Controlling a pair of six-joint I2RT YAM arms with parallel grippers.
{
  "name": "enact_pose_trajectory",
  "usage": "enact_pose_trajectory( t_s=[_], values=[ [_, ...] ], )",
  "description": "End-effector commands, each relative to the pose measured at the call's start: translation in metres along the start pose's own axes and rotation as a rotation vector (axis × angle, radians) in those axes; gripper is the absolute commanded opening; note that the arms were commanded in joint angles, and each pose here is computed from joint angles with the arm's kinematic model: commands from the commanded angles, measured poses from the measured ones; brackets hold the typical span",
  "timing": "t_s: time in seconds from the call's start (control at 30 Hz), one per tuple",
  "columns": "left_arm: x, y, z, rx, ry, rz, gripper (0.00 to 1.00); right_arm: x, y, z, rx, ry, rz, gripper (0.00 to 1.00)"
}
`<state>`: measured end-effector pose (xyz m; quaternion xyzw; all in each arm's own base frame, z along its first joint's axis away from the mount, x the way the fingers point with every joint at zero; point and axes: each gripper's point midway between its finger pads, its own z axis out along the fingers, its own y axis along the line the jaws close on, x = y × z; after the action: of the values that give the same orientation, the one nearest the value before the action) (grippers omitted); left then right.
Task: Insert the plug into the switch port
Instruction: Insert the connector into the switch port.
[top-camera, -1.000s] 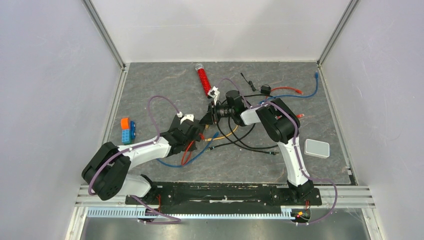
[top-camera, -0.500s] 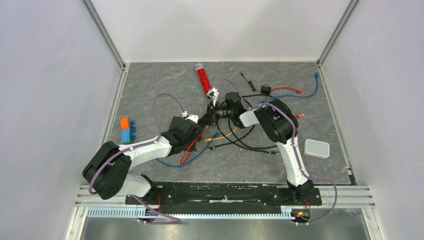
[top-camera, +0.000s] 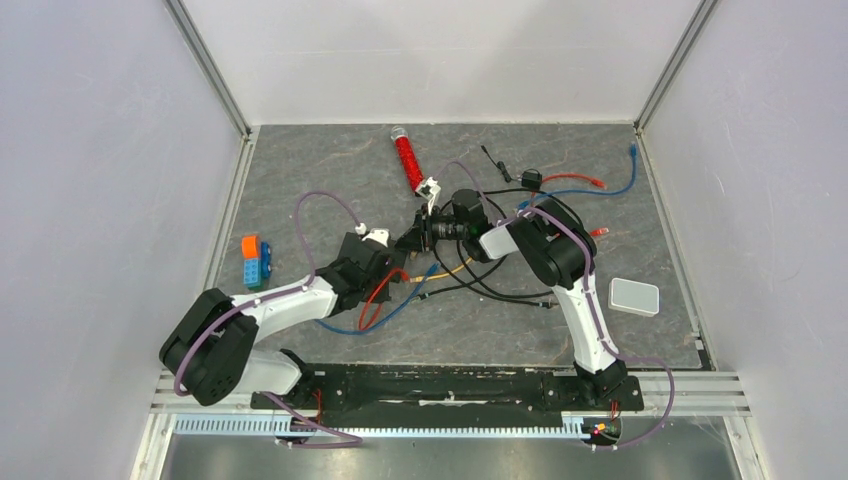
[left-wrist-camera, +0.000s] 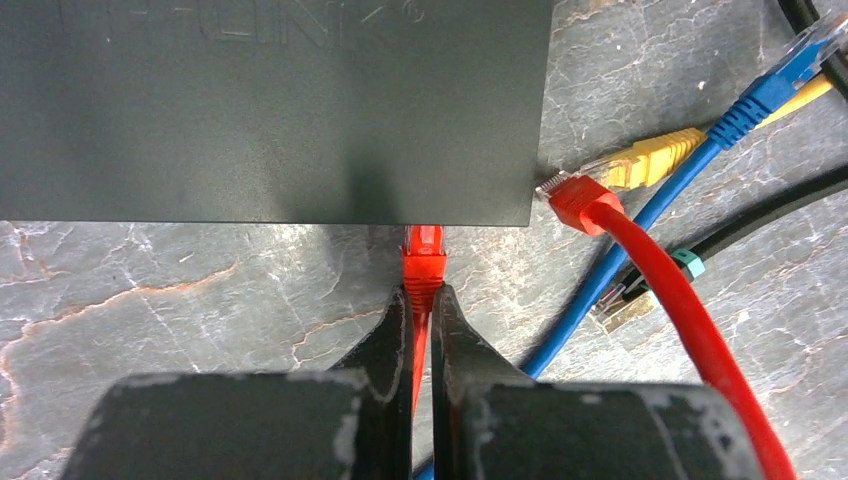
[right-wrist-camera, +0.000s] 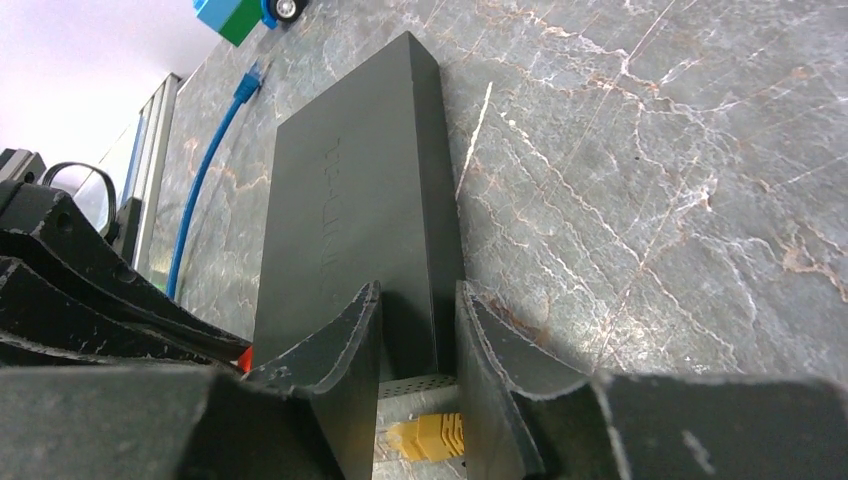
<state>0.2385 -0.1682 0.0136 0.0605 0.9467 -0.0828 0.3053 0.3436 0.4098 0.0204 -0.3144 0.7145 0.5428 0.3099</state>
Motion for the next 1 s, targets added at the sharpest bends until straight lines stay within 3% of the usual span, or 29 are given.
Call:
enact_pose_trajectory(
  t_s=[0.0, 0.07, 0.27, 0.53, 0.73, 0.97],
  values=[
    [-0.092, 0.0, 0.011, -0.002, -0.342, -0.245, 0.02, 0.166, 0.121, -0.011, -0.283, 0.505, 0.439, 0.18],
    [-0.095, -0.003, 0.013, 0.011, -0.348, -0.254, 0.02, 0.159, 0.126, -0.01, -0.292, 0.476, 0.455, 0.18],
    [-0.078, -0.001, 0.036, -0.108, -0.251, -0.067, 0.02, 0.153, 0.127, -0.008, -0.277, 0.45, 0.472, 0.17],
    [-0.073, 0.013, 0.031, -0.109, -0.218, -0.121, 0.03, 0.112, 0.096, 0.005, -0.176, 0.329, 0.496, 0.19],
    [-0.059, 0.049, 0.011, -0.179, -0.125, -0.152, 0.16, 0.054, 0.035, 0.001, 0.003, 0.224, 0.46, 0.31],
    [-0.067, 0.052, -0.007, -0.158, -0.134, -0.103, 0.35, -0.009, -0.016, -0.012, 0.13, 0.099, 0.393, 0.45]
  ],
)
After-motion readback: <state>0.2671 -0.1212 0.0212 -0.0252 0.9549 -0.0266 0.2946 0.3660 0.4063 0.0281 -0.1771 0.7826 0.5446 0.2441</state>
